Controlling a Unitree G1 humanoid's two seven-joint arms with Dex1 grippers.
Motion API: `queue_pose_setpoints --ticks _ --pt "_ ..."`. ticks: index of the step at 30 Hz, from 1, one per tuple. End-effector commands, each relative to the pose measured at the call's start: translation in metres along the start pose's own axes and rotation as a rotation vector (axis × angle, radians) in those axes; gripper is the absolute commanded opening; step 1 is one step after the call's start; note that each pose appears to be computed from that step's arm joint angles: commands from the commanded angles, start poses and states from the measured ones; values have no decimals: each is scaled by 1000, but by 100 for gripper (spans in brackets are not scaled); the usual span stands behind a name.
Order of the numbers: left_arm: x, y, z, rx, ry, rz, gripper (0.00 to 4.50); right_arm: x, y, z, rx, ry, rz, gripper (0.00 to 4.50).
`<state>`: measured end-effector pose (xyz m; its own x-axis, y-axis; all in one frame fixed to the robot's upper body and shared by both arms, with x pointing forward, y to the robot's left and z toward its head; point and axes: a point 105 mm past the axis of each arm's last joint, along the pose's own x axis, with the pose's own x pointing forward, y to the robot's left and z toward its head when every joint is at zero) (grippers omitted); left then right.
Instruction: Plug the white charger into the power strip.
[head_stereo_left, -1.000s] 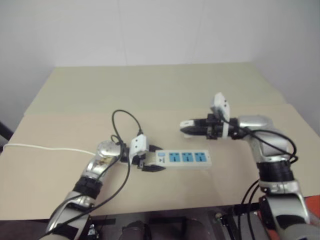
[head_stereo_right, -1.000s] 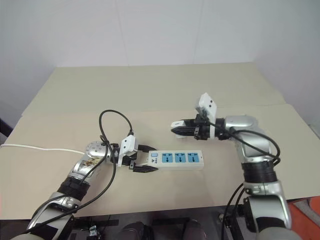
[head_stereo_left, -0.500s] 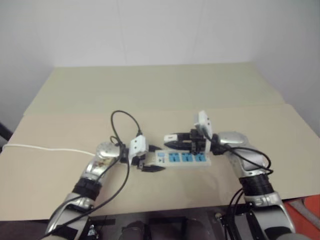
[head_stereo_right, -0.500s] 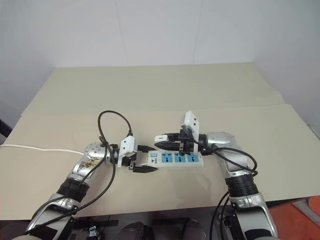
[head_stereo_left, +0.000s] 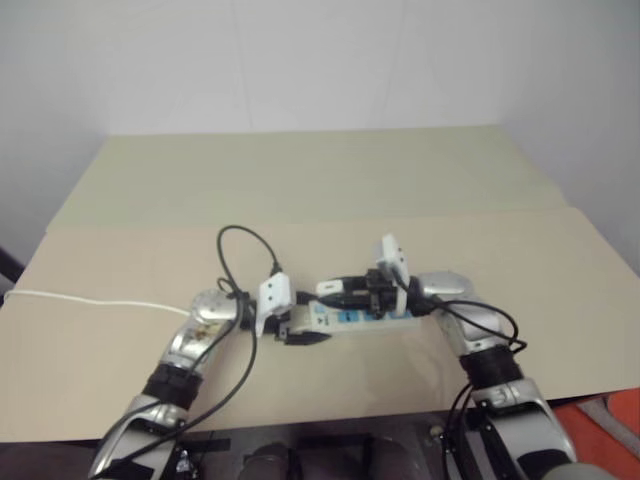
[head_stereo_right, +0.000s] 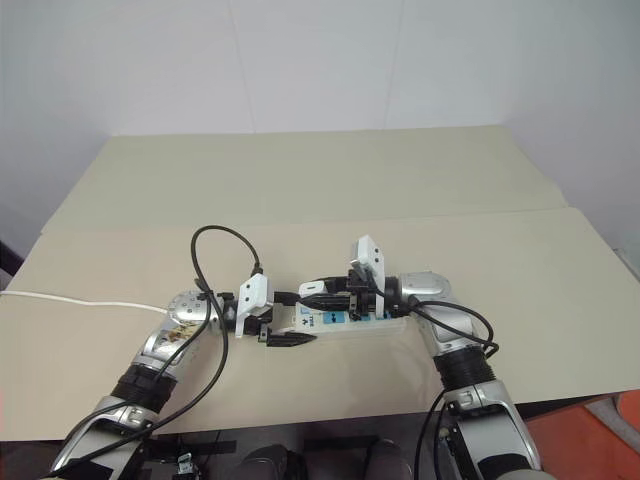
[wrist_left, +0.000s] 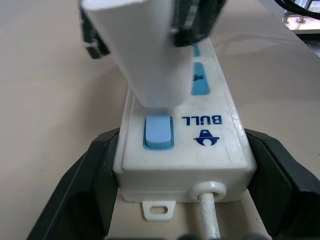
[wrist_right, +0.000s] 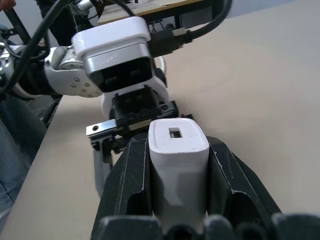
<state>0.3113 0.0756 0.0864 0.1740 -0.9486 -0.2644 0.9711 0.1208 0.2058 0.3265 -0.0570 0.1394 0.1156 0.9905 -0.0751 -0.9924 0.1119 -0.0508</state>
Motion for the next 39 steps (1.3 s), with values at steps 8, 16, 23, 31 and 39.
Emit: queue_pose_setpoints --ticks 8,16,23,31,39 --pt "-3 -10 -14 -43 52 -22 327 -14 -9 4 -42 12 -3 110" --pt "-6 -8 -14 -41 57 -11 327 -20 -8 -15 -42 48 -21 110" --pt "-10 -8 -15 -40 66 -8 327 -34 -8 -29 -63 60 -54 110" --pt "-15 -7 -16 -39 78 -9 327 -54 -10 -44 -51 109 -86 110" --pt "-18 -8 -16 -38 81 -3 327 -72 -18 -49 -29 145 -108 110"
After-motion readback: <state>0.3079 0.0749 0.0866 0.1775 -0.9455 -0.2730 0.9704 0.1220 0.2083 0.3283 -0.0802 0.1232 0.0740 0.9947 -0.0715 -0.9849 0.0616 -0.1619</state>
